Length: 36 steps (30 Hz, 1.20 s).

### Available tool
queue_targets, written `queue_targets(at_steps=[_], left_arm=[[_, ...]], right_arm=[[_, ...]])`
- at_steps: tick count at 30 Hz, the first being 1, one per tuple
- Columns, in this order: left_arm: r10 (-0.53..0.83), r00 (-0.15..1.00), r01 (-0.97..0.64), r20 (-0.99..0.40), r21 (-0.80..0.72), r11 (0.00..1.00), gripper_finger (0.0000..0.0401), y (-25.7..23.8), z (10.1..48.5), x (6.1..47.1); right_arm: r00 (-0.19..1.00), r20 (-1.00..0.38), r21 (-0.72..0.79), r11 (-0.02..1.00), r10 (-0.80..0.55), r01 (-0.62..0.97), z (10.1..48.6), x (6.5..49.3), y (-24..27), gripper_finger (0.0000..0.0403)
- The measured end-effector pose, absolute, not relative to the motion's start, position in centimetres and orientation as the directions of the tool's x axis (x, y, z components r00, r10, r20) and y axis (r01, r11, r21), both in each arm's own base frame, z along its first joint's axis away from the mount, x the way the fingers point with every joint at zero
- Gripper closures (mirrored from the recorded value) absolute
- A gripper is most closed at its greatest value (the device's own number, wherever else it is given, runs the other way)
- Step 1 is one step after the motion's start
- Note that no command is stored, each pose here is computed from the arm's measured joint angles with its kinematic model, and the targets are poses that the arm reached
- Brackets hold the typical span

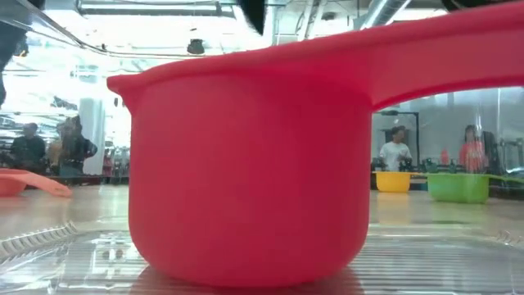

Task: Nest measuring cups in basket
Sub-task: Adjust the transparent bin

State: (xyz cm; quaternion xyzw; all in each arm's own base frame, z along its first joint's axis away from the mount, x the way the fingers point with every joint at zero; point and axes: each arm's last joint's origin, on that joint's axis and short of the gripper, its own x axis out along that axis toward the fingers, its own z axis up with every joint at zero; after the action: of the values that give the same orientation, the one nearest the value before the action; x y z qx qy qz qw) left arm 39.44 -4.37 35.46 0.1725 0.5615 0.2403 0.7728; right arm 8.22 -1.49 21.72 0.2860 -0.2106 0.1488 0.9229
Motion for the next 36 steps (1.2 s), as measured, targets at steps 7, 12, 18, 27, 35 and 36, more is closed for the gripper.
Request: queue_targets(at_steps=[7,12,18,27,35,36], left_arm=[[0.422,0.161,-0.044,-0.892,0.421,0.906,0.0301,7.6,35.3,39.2],[0.201,0.184,0.063,-0.962,0.216,0.974,0.0301,15.0,35.1,37.1],[0.073,0.254,0.079,-0.964,0.096,0.992,0.0301,22.6,34.7,33.5],[-0.016,0.252,-0.315,-0.968,-0.098,0.944,0.0301,28.8,33.4,28.6],[-0.109,0.247,-0.347,-0.963,-0.192,0.918,0.0301,28.9,31.6,28.6],[-0.117,0.242,-0.334,-0.963,-0.196,0.922,0.0301,28.6,31.4,28.8]], right_arm=[[0.864,0.503,0.500,0.811,0.015,-0.305,21.8,8.2,-1.9,0.0370],[0.855,0.513,0.495,0.838,-0.071,-0.227,21.8,8.2,-2.1,0.0370],[0.861,0.497,0.503,0.844,-0.108,-0.184,21.7,8.3,-2.3,0.0370],[0.817,0.463,0.488,0.868,-0.344,0.090,22.0,8.4,-3.1,0.0370],[0.723,0.460,0.230,0.855,-0.516,0.464,30.9,9.2,-4.3,0.0370],[0.725,0.422,0.214,0.837,-0.545,0.504,32.0,9.7,-4.7,0.0370]])
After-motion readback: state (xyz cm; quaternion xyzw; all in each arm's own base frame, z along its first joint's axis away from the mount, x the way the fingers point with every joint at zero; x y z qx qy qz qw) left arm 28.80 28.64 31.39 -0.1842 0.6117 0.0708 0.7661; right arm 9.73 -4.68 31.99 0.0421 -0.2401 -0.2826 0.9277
